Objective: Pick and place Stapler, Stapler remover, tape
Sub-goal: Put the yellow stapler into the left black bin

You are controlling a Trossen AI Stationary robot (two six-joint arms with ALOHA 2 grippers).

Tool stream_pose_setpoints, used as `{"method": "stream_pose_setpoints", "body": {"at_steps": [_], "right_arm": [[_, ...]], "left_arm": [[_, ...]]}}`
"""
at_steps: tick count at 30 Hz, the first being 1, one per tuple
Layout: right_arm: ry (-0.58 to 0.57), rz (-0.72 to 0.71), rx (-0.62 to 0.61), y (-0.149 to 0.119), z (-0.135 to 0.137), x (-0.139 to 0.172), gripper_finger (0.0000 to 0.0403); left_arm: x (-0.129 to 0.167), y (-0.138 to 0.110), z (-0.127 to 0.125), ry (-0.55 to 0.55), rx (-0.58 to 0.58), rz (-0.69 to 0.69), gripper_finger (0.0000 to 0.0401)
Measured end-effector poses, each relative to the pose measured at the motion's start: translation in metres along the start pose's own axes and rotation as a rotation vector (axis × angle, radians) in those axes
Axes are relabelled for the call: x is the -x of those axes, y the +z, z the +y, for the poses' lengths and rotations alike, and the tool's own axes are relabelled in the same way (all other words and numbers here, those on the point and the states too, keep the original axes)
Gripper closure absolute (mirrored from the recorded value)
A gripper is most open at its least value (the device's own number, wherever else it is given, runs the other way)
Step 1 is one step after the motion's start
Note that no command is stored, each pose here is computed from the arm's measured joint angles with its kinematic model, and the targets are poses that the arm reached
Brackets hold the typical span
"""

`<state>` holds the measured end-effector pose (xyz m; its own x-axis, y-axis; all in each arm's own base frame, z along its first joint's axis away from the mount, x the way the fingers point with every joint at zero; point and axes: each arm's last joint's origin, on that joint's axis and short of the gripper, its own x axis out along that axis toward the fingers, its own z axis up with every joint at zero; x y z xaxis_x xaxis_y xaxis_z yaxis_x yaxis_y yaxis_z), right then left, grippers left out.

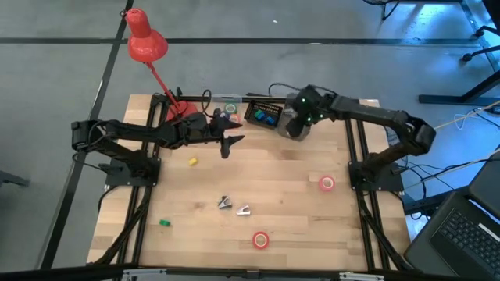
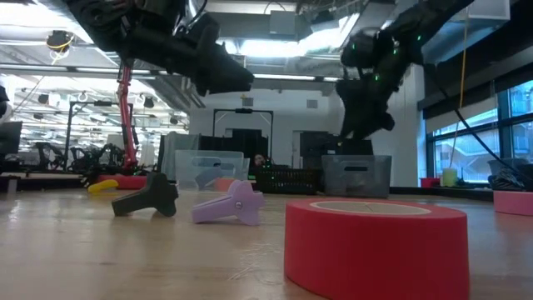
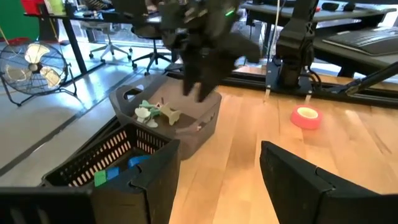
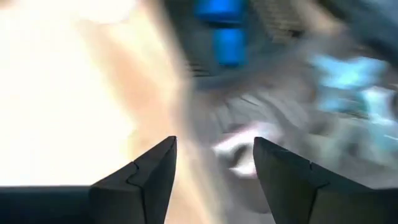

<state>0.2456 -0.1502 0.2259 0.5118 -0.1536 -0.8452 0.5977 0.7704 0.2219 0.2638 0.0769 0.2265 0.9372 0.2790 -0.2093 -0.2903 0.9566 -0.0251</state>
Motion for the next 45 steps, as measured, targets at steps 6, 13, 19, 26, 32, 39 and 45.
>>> {"method": "stream_pose_setpoints", "body": {"at_steps": [6, 13, 19, 26, 32, 39, 45], "right_arm": [[0.249, 0.045, 0.187, -0.020, 0.067, 0.008, 0.0195], [0.442, 0.081, 0.354, -0.058, 0.146, 0.015, 0.0195], [0.618, -0.005, 0.476, -0.083, 0.195, 0.030, 0.0195], [0.603, -0.063, 0.540, -0.103, 0.215, 0.039, 0.0195], [0.568, -0.064, 0.546, -0.107, 0.217, 0.039, 0.0195], [0.578, -0.085, 0.539, -0.105, 0.217, 0.039, 0.0195], [0.572, -0.094, 0.530, -0.101, 0.215, 0.038, 0.0195]], "left_arm": [[0.001, -0.007, 0.000, 0.002, 0.000, 0.074, 0.0191], [0.011, -0.005, 0.000, 0.006, 0.012, 0.125, 0.0191], [0.023, -0.002, 0.000, 0.024, 0.041, 0.171, 0.0191], [0.046, -0.018, -0.015, 0.033, 0.104, 0.415, 0.0191], [0.070, -0.040, -0.028, 0.225, 0.113, 0.663, 0.0191], [0.084, -0.056, -0.030, 0.408, 0.053, 0.824, 0.0191], [0.082, -0.066, -0.029, 0.414, -0.010, 0.923, 0.0191]]}}
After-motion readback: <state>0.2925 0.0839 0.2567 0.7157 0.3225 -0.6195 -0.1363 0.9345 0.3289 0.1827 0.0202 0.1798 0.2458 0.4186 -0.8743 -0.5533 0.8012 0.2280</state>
